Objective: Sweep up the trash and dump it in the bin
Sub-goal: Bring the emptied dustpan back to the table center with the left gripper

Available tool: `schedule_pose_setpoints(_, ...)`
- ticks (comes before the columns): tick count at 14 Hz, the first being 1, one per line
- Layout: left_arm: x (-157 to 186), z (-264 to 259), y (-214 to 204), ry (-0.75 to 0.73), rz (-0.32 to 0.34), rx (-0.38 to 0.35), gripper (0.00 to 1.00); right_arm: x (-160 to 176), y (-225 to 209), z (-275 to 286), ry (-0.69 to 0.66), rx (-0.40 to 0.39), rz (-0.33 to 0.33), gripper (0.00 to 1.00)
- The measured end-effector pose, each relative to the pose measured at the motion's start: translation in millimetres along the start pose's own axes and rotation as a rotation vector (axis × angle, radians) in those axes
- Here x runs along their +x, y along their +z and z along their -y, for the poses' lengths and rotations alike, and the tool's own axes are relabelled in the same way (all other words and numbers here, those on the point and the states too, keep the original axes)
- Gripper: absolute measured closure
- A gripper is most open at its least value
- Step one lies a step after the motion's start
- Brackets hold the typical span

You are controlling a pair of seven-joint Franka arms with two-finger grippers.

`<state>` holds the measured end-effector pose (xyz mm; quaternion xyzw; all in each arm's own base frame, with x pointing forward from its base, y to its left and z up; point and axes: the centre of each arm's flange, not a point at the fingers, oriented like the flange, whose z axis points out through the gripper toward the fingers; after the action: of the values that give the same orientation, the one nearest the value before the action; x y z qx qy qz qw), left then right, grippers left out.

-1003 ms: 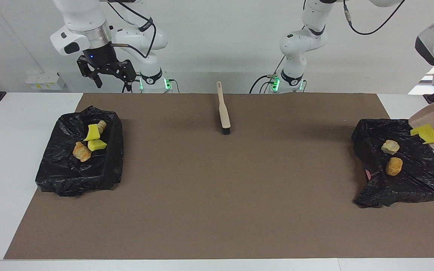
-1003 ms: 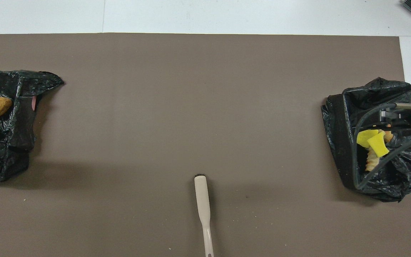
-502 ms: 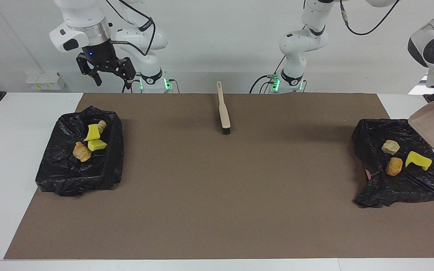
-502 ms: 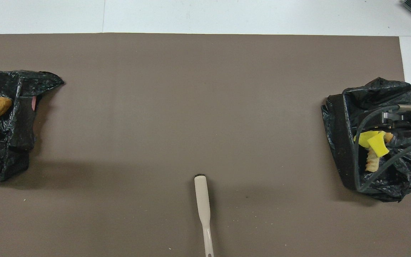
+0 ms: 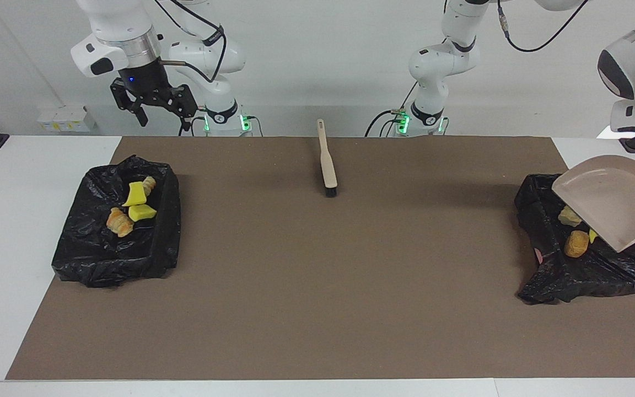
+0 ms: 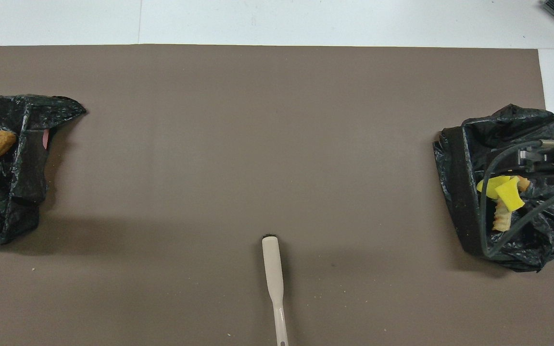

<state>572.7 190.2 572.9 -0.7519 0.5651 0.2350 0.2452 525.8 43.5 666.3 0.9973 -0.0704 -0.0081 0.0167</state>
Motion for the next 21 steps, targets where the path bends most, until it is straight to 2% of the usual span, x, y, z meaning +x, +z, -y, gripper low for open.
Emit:
schedule_pose_setpoints(3,20,-7,-4,-0.043,-0.145,-0.054,0.68,0,0,0,0.0,0.0,0.0,0.0)
schedule_pose_setpoints(5,40,-14,-12,-0.124,-0.207,-0.075,0.68,0,0,0,0.0,0.0,0.0,0.0)
schedule_pose_setpoints(8,87,-29,-37,-0.269,-0.239,-0.1,0.68,0,0,0,0.0,0.0,0.0,0.0)
schedule_pose_setpoints(13,173,-69,-83,-0.502,-0.316,-0.218,0.68,0,0,0,0.0,0.0,0.0,0.0)
schedule_pose_setpoints(21,328,-166,-185,-0.746,-0.394,-0.363,0.68,0,0,0,0.0,0.0,0.0,0.0)
